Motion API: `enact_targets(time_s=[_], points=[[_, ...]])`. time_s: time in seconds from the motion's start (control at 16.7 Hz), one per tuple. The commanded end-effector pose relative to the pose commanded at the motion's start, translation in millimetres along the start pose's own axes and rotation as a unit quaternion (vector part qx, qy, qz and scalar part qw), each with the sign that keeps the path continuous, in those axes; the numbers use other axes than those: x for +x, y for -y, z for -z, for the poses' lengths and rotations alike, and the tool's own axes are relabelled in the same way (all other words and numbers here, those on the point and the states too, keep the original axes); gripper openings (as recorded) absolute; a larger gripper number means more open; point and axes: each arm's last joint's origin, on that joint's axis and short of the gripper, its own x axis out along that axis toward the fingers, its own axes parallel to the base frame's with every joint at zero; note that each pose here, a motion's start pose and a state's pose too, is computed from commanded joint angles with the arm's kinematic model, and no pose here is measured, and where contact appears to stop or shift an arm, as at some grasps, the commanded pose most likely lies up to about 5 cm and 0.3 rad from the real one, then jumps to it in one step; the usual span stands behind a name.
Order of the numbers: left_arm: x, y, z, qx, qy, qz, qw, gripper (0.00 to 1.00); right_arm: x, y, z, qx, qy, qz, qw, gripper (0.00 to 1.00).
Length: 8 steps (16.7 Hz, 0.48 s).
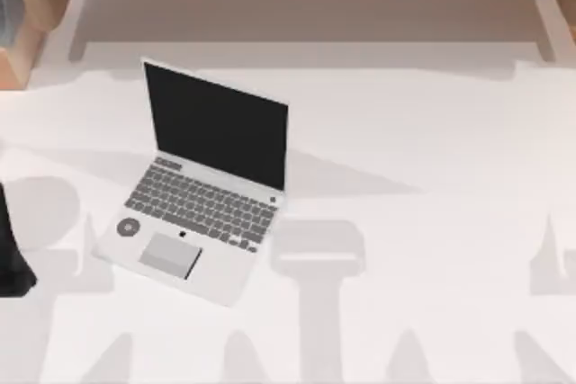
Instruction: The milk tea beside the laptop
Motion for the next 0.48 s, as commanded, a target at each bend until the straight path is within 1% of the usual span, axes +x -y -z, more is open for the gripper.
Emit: enact_targets(time_s=[0.24,0.48], points=[[1.8,-1.2,-0.6,0.002,-0.003,0.0,1.0,1.0,0.0,0.0,0.0,0.0,0.0,0.0,1.0,1.0],[12.0,-8.6,-2.5,0.01,-0.019,0.001,1.0,1.0,0.0,0.0,0.0,0.0,0.0,0.0,1.0,1.0]])
